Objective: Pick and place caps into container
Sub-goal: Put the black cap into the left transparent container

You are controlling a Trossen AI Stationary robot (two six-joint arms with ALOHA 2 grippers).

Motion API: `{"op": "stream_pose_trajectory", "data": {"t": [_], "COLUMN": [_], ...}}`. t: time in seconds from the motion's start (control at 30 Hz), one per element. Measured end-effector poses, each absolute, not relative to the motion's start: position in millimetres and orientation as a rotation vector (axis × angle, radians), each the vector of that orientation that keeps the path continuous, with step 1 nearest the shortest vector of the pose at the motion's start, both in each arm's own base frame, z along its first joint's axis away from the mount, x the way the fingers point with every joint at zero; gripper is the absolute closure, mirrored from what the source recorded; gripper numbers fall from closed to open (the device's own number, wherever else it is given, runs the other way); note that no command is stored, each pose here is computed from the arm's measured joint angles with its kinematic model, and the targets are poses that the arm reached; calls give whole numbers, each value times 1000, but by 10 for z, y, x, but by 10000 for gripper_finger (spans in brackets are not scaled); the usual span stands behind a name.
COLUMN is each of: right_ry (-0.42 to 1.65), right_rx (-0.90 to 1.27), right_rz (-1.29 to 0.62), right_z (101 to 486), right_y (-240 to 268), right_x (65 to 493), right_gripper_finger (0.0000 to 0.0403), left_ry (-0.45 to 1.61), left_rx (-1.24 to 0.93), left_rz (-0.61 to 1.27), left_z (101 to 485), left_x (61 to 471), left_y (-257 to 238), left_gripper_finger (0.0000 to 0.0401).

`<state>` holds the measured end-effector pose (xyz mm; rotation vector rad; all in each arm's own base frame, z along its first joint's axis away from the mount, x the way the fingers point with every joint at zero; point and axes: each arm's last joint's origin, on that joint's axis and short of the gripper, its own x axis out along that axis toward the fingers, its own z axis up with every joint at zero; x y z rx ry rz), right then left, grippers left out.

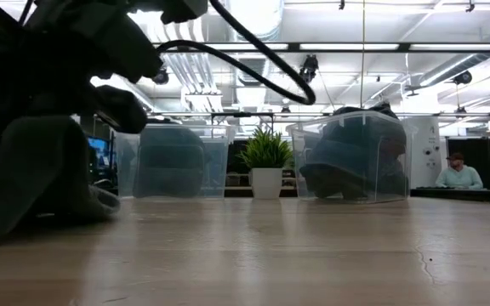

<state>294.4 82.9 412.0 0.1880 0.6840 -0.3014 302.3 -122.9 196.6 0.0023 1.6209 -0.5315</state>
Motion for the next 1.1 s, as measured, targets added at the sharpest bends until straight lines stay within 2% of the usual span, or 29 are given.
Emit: {"op": "stream_pose_trajectory", "data": {"t": [0.07,0.23,0.47,0.6,0.8,0.97,1.1], "right_ry": [677,650,621,619,615,612,609], "right_rx": [191,215,224,224,244,253,267], "right_rz": [-298,-287,-260,-249,-254,-256,-261], "right_z": [4147,4236,4346,4377,4384,4384,4383], "right_y": [824,820,832,842,839,840,840], "right_x": [2913,2803,2640,2572,2560,2563,2566], "right_gripper_finger": [216,216,216,216,216,216,216], "left_ry": [1637,1643,1427,1176,628,208,0], "left_rx": [-11,-23,-201,-347,-530,-594,-581], "left_rz": [-513,-375,-70,143,426,686,876], "left_z": [1987,2169,2792,3241,3850,4172,4270], "left_x": [3002,2913,2748,2586,2280,2051,2014], "left_y": [-1220,-1162,-956,-793,-553,-386,-292], "left_gripper_finger": [389,396,399,399,400,400,400]}}
